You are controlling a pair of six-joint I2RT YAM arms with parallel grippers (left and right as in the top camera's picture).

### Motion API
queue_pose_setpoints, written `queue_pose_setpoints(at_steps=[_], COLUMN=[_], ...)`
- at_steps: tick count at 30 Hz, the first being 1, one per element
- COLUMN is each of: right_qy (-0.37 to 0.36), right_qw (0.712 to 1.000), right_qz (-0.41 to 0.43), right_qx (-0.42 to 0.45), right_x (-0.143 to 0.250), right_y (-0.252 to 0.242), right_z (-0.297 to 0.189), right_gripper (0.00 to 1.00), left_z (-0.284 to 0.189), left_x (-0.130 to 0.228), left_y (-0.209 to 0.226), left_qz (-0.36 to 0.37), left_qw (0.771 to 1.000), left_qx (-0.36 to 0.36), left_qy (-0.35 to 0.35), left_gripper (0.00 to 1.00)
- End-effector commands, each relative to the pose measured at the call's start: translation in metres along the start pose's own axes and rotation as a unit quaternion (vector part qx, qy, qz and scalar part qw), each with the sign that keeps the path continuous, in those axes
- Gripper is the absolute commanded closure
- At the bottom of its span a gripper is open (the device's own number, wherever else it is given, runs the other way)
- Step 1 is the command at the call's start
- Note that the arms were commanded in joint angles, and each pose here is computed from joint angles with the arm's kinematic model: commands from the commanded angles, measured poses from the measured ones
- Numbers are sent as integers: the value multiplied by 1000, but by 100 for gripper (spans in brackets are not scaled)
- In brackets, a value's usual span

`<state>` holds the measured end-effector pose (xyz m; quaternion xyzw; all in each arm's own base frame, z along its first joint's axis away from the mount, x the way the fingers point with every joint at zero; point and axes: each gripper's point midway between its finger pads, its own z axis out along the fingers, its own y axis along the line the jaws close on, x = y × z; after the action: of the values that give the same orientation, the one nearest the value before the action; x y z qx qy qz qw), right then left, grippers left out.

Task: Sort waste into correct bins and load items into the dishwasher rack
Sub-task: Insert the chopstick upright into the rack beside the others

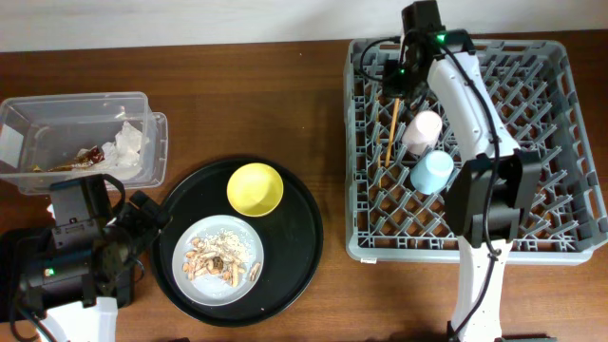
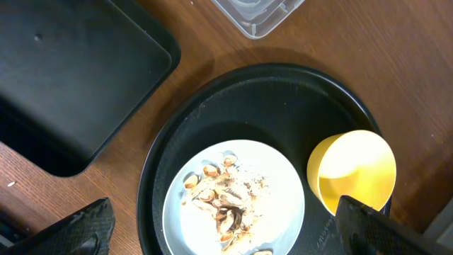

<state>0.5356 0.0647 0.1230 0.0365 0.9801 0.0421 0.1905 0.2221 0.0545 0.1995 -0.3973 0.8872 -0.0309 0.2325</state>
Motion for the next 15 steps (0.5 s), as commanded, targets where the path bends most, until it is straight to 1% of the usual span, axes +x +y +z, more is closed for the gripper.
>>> queue_pose_setpoints(at_steps=[1, 3, 4, 9, 12, 15], right_qy=[-65, -69, -65, -27, 1, 17], right_qw=[998, 998, 998, 1000, 998, 998], right_qz=[0, -1, -3, -15, -31, -27], right_qx=[-8, -13, -12, -4, -45, -50], right_x=[-30, -31, -29, -11, 2, 9], right_y=[9, 11, 11, 7, 20, 21], right_z=[-71, -91, -94, -87, -87, -85], right_gripper=[96, 96, 96, 96, 96, 96], left_z=[-2, -2, -2, -2, -2, -2], left_x=[-2, -2, -2, -2, -2, -2], left_y=[0, -1, -1, 0, 0, 0], left_qz=[-2, -2, -2, -2, -2, -2], left_qw=[1000, 1000, 1000, 1000, 1000, 1000], left_qx=[3, 3, 3, 3, 3, 3], left_qy=[-3, -3, -3, -3, -3, -3], left_gripper=[1, 1, 1, 1, 1, 1])
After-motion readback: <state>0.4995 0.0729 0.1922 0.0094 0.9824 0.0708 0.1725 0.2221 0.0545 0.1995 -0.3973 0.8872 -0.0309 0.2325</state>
